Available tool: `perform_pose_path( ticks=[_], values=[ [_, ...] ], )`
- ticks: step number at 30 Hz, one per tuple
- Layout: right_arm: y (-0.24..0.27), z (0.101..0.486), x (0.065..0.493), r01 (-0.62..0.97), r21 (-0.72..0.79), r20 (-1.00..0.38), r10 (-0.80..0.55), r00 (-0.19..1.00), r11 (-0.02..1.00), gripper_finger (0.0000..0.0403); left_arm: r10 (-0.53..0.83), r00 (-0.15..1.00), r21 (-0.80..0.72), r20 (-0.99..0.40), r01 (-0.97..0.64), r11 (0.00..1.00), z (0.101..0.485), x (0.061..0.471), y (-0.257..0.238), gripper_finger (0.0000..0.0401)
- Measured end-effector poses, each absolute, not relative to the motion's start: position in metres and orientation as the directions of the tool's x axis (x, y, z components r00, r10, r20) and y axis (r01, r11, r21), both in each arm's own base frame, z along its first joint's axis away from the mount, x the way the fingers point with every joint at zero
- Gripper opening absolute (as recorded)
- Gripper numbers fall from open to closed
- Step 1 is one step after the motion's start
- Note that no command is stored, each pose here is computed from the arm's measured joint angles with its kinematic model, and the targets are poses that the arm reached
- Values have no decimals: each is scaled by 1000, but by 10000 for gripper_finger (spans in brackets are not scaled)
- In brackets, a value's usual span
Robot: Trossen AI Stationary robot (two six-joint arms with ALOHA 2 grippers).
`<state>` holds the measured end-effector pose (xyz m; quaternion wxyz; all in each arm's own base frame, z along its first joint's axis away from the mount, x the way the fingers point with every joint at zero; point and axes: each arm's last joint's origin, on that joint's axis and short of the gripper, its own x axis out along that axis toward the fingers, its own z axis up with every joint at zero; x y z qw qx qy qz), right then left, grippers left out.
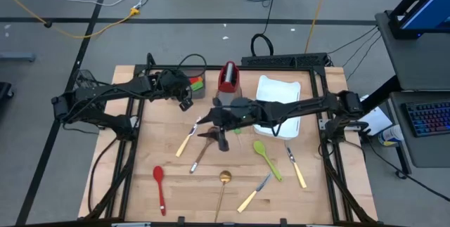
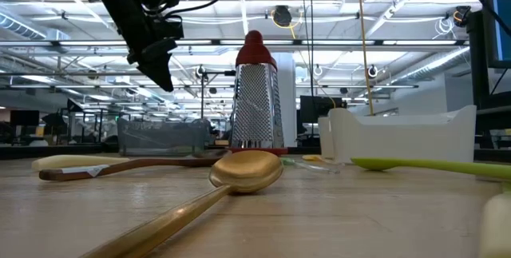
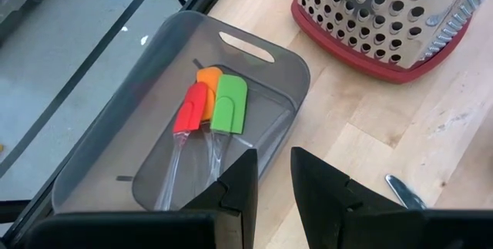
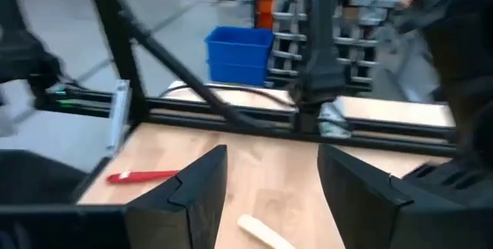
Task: Pick & Place Kitchen Items
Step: Put the green spatula into the black bin
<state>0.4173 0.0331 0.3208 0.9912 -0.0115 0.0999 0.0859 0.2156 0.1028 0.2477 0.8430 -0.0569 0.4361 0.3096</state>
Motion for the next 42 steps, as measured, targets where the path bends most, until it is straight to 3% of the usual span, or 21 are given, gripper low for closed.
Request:
perform_pose_path(
  ticks=[4,7,13,21,25,33,42],
  values=[
    [43,344,414,-81,-74,-266,59,962,994,195,472,428,173,-770,-573,801,248,216,103,85],
    [43,332,410,46,-48,-383,-61,922,998,195,472,428,171,-770,-576,800,248,216,103,85],
    [29,301,393,331,-16,-632,-266,728,944,194,473,428,169,-770,-578,799,248,216,103,85],
    [-7,237,376,510,55,-765,-292,574,859,194,473,428,169,-770,-578,799,248,216,103,85],
    [-20,206,369,506,153,-792,-201,577,849,201,473,428,169,-770,-578,799,248,216,103,85],
    [-29,182,361,490,147,-794,-193,577,859,245,473,429,168,-770,-579,798,248,216,103,85],
    [-30,147,369,511,137,-854,-160,495,849,236,482,449,156,-753,-588,793,249,218,104,85]
  ],
)
